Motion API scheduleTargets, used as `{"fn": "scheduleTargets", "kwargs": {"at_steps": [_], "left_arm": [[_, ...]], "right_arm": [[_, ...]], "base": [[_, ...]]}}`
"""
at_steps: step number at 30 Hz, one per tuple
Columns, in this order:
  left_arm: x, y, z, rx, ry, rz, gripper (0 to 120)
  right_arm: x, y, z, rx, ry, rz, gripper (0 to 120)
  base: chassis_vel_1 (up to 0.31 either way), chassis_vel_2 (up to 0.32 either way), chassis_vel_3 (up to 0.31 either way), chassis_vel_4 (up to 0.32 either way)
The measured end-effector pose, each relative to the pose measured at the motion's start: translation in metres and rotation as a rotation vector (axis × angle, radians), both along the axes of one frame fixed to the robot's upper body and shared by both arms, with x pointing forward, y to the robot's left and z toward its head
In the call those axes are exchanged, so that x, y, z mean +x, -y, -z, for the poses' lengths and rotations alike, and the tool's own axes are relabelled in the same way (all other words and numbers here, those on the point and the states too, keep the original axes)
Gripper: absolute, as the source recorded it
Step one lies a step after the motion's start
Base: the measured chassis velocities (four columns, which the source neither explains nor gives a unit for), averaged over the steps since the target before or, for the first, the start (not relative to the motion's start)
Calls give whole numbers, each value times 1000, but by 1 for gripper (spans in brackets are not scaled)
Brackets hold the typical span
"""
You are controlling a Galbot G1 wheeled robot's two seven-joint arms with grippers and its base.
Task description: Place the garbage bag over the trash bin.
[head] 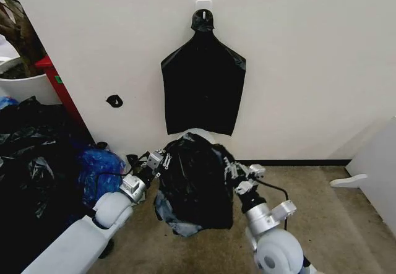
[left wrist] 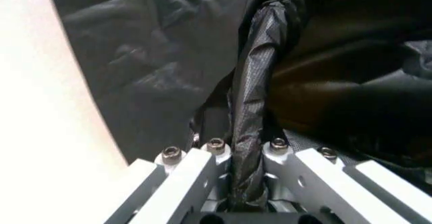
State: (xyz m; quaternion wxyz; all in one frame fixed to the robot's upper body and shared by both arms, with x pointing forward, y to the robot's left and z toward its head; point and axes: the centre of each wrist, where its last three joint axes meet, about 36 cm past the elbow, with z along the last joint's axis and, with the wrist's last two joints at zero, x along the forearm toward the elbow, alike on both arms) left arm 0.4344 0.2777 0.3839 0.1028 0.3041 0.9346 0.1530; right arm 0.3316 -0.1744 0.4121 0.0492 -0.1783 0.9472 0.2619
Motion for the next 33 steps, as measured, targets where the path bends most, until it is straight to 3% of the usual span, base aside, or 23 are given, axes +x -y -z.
{"fn": "scheduleTargets", "kwargs": {"at_steps": [6, 13, 16, 23, 27, 29, 32, 33], "left_arm": [[1, -5, -3, 3, 19, 48, 1], [2, -4, -8, -60, 9, 46, 1], [3, -3, -15, -100, 3, 50, 1], [3, 1, -21, -116, 0, 58, 1], [3, 1, -19, -101, -8, 13, 1], [4, 1, -18, -94, -17, -21, 1], [3, 5, -19, -92, -48, -97, 1], [3, 5, -19, -92, -48, -97, 1]], "right_arm": [[22, 18, 14, -32, -9, 68, 0], [37, 35, 39, -84, -21, 81, 0], [52, 57, 77, -194, 30, 33, 0], [70, 81, 105, -320, 107, -6, 0], [66, 75, 92, -284, 86, 44, 0], [57, 67, 78, -221, 42, 85, 3], [32, 44, 31, -27, -15, 126, 16], [32, 44, 31, -27, -15, 126, 16]], "base": [[0, 0, 0, 0], [0, 0, 0, 0], [0, 0, 0, 0], [0, 0, 0, 0], [0, 0, 0, 0], [0, 0, 0, 0], [0, 0, 0, 0], [0, 0, 0, 0]]}}
